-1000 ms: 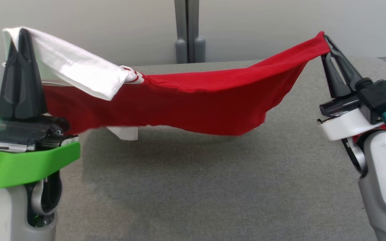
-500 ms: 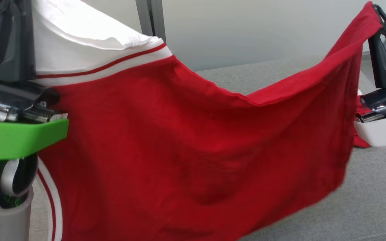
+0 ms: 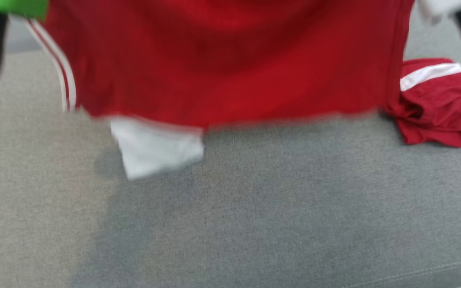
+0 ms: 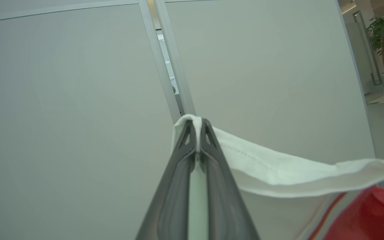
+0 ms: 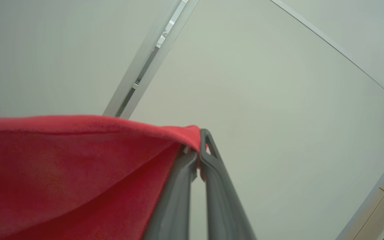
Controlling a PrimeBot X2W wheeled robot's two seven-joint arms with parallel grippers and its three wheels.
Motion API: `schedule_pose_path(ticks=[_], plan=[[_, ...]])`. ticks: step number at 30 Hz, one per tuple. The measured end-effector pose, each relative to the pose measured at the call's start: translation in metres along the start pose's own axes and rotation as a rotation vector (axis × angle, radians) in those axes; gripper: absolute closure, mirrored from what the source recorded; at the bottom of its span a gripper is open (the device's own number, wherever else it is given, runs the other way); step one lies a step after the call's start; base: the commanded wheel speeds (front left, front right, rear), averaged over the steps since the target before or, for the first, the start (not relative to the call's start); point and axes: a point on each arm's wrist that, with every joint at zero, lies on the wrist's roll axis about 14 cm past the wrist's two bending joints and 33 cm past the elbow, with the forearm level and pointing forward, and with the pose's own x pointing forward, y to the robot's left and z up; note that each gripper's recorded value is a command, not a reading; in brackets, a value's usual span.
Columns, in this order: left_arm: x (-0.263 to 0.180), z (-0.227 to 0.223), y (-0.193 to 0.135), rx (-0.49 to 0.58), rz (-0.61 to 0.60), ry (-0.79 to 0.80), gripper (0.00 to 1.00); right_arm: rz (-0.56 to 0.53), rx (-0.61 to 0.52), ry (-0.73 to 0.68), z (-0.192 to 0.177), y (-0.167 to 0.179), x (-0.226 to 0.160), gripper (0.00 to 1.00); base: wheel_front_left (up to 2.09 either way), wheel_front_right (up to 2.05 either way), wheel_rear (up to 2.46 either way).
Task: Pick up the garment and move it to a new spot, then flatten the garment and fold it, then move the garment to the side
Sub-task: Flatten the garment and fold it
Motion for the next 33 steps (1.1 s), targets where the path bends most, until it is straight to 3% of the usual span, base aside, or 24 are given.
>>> schedule_pose_path(ticks=[6, 12, 17, 23, 28, 33], plan=[[0.053, -0.02, 0.039, 0.141, 0.053, -0.044, 1.0, -0.026, -0.038, -0.002, -0.027, 0.0, 0.07, 1.0, 0.0, 0.0, 0.0], [0.069, -0.079, 0.06, 0.159, 0.105, 0.019, 1.0, 0.024, 0.015, 0.081, -0.088, 0.045, 0.087, 1.0, 0.0, 0.0, 0.0], [0.054, -0.153, 0.062, 0.087, 0.131, 0.142, 1.0, 0.109, 0.05, 0.181, -0.148, 0.095, 0.074, 1.0, 0.0, 0.0, 0.0], [0.005, -0.232, 0.045, -0.053, 0.147, 0.268, 1.0, 0.232, 0.102, 0.347, -0.223, 0.161, 0.027, 1.0, 0.0, 0.0, 0.0], [-0.049, -0.265, 0.032, -0.109, 0.155, 0.347, 1.0, 0.299, 0.166, 0.382, -0.239, 0.201, -0.003, 1.0, 0.0, 0.0, 0.0], [-0.093, -0.269, 0.019, -0.165, 0.171, 0.392, 1.0, 0.294, 0.208, 0.395, -0.239, 0.203, -0.029, 1.0, 0.0, 0.0, 0.0]])
